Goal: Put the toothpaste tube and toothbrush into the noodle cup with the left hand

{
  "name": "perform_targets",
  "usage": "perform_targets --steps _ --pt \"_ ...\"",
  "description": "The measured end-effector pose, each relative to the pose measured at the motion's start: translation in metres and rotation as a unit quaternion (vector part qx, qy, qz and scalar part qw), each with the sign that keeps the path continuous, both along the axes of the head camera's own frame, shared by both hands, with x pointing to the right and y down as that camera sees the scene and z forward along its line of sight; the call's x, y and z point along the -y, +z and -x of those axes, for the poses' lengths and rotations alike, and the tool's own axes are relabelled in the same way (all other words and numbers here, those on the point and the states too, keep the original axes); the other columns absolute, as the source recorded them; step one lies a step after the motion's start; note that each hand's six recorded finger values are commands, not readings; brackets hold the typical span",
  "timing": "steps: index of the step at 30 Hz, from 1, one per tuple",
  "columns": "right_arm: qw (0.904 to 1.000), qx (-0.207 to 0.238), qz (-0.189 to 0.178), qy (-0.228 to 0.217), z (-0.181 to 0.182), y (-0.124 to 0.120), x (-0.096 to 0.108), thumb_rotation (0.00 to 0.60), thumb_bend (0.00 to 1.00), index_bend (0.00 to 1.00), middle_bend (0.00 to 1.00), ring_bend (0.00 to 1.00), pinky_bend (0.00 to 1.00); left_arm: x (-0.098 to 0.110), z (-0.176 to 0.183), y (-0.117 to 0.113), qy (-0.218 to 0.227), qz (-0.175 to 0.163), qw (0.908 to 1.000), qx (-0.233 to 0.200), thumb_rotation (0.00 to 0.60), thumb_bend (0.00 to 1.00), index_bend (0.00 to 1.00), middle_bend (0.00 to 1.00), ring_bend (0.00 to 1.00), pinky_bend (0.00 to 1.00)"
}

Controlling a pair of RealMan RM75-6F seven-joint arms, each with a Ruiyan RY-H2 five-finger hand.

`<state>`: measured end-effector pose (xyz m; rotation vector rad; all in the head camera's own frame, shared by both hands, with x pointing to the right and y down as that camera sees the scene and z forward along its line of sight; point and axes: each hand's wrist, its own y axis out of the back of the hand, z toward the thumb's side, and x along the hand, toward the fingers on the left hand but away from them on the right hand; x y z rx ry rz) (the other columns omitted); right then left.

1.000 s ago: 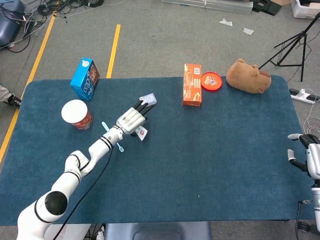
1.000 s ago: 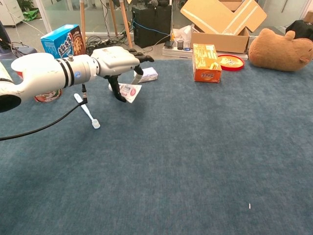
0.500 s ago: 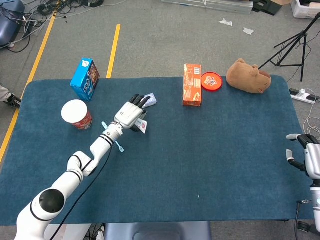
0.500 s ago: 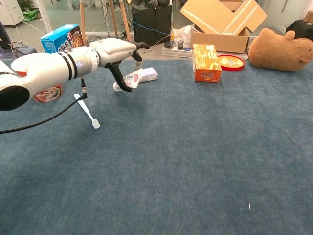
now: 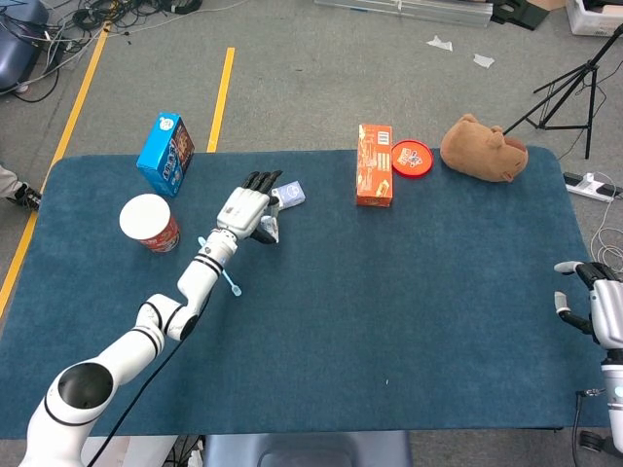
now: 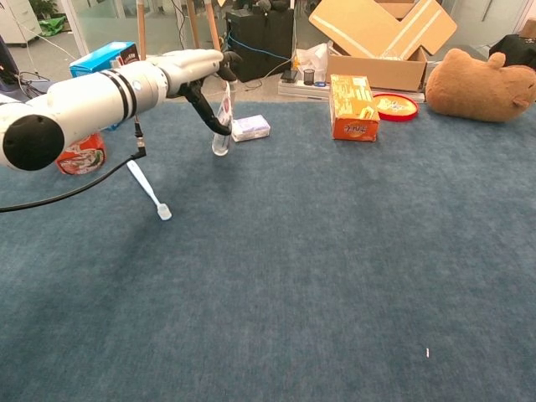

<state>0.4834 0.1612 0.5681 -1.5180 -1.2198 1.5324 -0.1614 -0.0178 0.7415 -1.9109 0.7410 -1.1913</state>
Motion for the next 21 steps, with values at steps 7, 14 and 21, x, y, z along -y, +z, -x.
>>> perform_targets --steps 7,14,21 --pt "1.0 -0.001 -0.003 -0.001 0.001 -0.002 -0.001 0.6 0.35 0.39 0.42 0.29 0.56 0.006 0.007 -0.003 -0.036 0.013 0.9992 -0.003 0.6 0.0 0.77 0.01 0.0 0.0" --pt "1.0 -0.001 -0.002 -0.004 0.003 -0.002 -0.001 0.6 0.35 0.39 0.42 0.29 0.56 0.012 0.016 -0.01 -0.08 0.025 0.9963 -0.016 0.6 0.0 0.77 0.01 0.0 0.0" --pt "0.9999 0.0 -0.003 -0.01 0.007 -0.003 -0.003 0.6 0.35 0.39 0.42 0.29 0.56 0.018 0.024 -0.025 -0.118 0.025 0.9923 -0.03 0.6 0.0 0.78 0.03 0.0 0.0"
